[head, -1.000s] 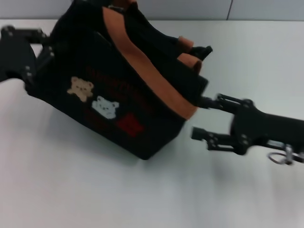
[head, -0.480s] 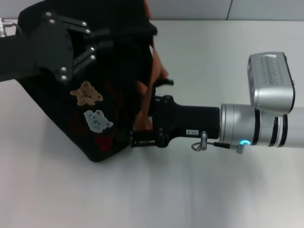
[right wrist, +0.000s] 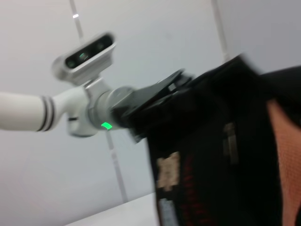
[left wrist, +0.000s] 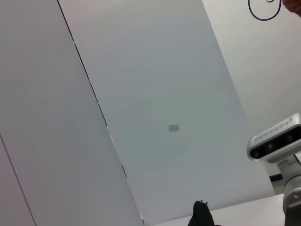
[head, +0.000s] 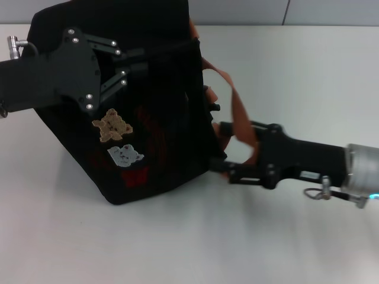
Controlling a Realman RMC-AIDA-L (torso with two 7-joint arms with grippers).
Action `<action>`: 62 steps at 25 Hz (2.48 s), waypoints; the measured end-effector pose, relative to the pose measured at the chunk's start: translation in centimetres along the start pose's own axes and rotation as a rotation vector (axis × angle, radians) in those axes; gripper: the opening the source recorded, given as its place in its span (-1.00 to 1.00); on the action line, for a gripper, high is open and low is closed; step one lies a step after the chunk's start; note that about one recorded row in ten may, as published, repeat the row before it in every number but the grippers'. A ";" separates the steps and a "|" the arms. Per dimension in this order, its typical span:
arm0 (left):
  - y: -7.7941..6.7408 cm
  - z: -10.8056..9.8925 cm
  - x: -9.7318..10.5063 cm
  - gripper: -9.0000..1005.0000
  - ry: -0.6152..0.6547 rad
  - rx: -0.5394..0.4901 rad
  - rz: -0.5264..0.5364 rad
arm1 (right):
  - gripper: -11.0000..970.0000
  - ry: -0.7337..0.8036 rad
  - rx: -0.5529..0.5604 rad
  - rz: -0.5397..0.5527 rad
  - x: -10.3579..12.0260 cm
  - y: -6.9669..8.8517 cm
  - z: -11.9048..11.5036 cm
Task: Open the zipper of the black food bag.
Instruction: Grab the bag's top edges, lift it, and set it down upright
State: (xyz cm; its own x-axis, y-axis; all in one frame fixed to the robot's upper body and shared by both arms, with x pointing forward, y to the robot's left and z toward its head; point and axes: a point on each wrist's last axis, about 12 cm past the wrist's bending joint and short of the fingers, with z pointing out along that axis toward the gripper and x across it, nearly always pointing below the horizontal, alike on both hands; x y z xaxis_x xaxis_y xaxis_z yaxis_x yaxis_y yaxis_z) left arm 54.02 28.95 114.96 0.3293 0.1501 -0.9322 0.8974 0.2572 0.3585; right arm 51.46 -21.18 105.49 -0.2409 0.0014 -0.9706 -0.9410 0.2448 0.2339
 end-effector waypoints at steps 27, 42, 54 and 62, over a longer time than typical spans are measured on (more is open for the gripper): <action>-1.1 0.3 1.1 -0.79 -0.015 0.011 -0.066 | 0.68 -0.176 0.299 -0.322 -2.3 -2.5 -2.7; -1.5 0.3 1.0 -0.79 -0.041 0.030 -0.086 | 0.68 -0.108 0.296 -0.528 -1.0 -2.0 4.2; -2.0 0.1 1.4 -0.79 -0.051 0.019 -0.112 | 0.68 -0.148 0.415 -0.593 -0.5 -1.7 3.4; -2.1 0.2 1.4 -0.79 -0.052 0.021 -0.114 | 0.68 -0.142 0.396 -0.650 0.3 -0.4 4.3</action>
State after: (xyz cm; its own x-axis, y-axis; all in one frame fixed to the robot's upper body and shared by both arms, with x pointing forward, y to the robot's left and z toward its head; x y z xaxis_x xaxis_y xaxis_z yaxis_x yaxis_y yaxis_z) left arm 52.63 28.47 112.87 0.2394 0.0716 -0.9683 0.9355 0.2499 0.2498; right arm 52.81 -17.13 104.88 0.3887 -0.1431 -0.9102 -0.7210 0.5677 -0.3972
